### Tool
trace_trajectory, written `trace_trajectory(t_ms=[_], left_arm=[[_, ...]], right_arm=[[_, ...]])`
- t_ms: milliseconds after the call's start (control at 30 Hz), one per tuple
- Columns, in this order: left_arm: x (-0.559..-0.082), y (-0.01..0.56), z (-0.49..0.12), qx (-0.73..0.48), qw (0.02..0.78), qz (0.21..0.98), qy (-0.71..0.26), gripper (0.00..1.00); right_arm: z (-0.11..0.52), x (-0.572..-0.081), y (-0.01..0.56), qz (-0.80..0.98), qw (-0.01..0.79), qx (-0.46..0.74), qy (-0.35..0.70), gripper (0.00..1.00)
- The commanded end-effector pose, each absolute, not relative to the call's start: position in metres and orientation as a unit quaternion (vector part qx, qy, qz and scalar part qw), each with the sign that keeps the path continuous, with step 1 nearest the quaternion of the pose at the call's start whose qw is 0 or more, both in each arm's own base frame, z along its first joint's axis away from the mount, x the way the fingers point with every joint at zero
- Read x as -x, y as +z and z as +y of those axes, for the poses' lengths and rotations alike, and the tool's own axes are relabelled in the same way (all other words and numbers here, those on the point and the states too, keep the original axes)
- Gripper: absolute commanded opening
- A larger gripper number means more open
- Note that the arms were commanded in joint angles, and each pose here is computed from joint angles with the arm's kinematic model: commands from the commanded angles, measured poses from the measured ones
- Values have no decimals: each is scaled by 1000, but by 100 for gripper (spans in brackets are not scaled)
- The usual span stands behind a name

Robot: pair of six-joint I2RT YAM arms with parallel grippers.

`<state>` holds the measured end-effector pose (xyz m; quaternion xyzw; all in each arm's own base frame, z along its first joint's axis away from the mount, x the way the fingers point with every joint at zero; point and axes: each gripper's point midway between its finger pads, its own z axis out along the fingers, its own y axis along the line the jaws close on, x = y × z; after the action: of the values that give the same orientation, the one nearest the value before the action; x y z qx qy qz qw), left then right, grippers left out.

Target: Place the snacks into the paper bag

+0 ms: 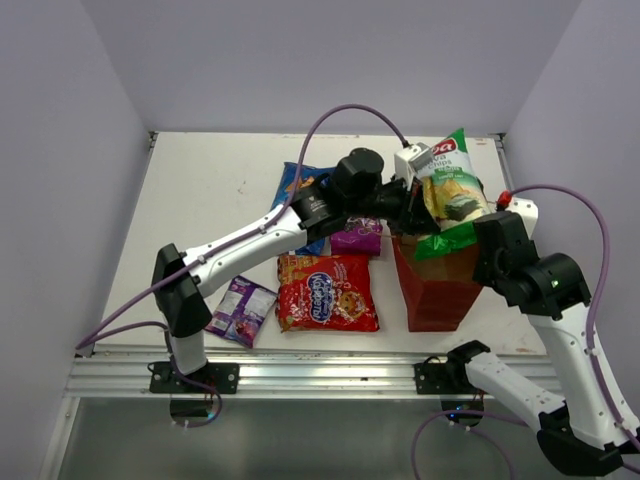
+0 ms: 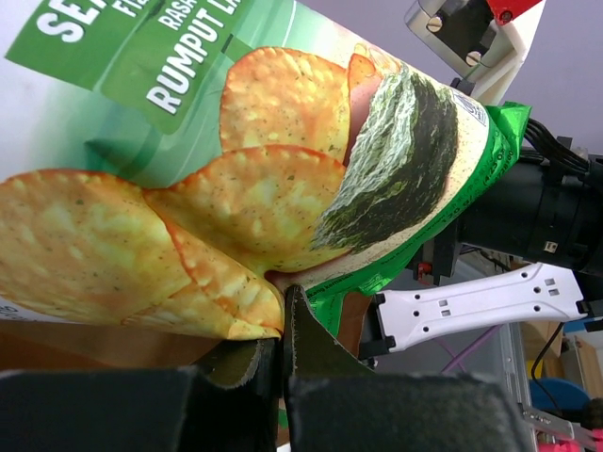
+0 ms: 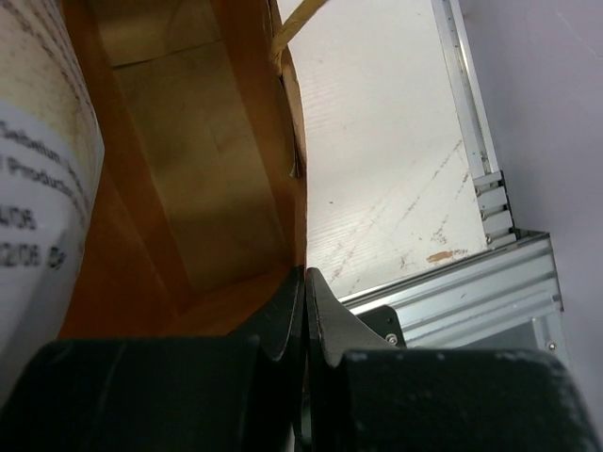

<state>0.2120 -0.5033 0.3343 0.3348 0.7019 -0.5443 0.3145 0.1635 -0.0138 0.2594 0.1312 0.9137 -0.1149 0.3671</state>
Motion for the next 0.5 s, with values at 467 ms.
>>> trace_trajectory(t_ms=[467], left_arm=[[-158, 201, -503, -396, 181, 817, -377, 0]], right_arm=[[-12, -163, 270, 911, 379, -124, -104, 0]])
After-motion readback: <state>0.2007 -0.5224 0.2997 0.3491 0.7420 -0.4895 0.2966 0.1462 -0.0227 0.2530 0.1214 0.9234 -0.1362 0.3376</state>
